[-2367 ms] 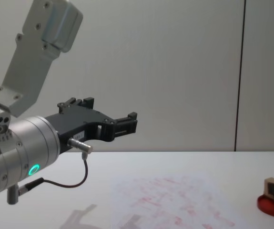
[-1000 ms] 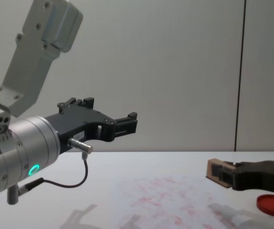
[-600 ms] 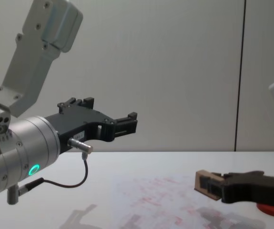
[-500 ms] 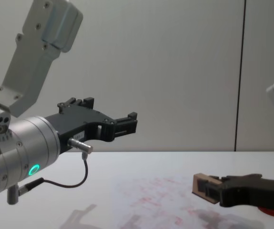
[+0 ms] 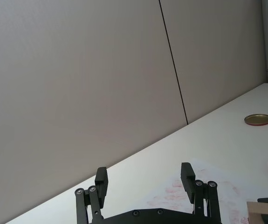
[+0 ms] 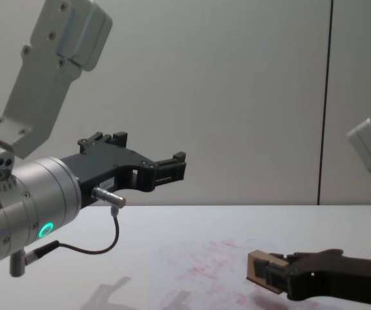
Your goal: Use the one hand to pick up the stamp and affix it onto the A4 paper.
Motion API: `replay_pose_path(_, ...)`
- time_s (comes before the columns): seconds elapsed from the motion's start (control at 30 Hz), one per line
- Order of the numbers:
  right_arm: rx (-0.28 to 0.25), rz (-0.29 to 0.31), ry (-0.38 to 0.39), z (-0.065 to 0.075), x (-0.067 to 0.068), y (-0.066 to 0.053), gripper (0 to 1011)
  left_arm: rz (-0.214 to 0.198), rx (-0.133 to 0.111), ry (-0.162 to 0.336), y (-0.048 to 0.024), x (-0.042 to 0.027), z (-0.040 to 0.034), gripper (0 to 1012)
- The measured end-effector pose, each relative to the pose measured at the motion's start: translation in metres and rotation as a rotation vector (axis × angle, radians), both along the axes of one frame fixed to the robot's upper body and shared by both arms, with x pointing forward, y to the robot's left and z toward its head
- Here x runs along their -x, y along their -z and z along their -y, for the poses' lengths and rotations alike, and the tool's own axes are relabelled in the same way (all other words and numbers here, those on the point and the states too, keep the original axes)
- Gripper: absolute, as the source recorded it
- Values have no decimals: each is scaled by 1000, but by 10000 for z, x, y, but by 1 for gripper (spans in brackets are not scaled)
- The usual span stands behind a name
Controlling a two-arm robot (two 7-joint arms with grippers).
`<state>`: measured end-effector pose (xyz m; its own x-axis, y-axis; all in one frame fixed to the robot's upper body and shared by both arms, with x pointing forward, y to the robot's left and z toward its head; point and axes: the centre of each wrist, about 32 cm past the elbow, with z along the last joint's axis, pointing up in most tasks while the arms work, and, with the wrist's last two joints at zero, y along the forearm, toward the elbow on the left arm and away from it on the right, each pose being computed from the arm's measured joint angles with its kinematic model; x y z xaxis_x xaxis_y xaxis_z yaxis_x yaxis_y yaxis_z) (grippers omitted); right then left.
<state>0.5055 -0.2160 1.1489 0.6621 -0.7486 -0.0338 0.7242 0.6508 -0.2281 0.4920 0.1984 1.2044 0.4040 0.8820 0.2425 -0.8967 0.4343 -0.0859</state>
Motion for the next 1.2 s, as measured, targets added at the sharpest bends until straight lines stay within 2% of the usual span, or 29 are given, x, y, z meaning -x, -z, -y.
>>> replay_pose_path(0.6,48,2,-25,-45,13,50,220,0,0,0,0,0,0,993)
replay_pose_path(1.2,82,-9,-35,-19,-47,42,220,0,0,0,0,0,0,993)
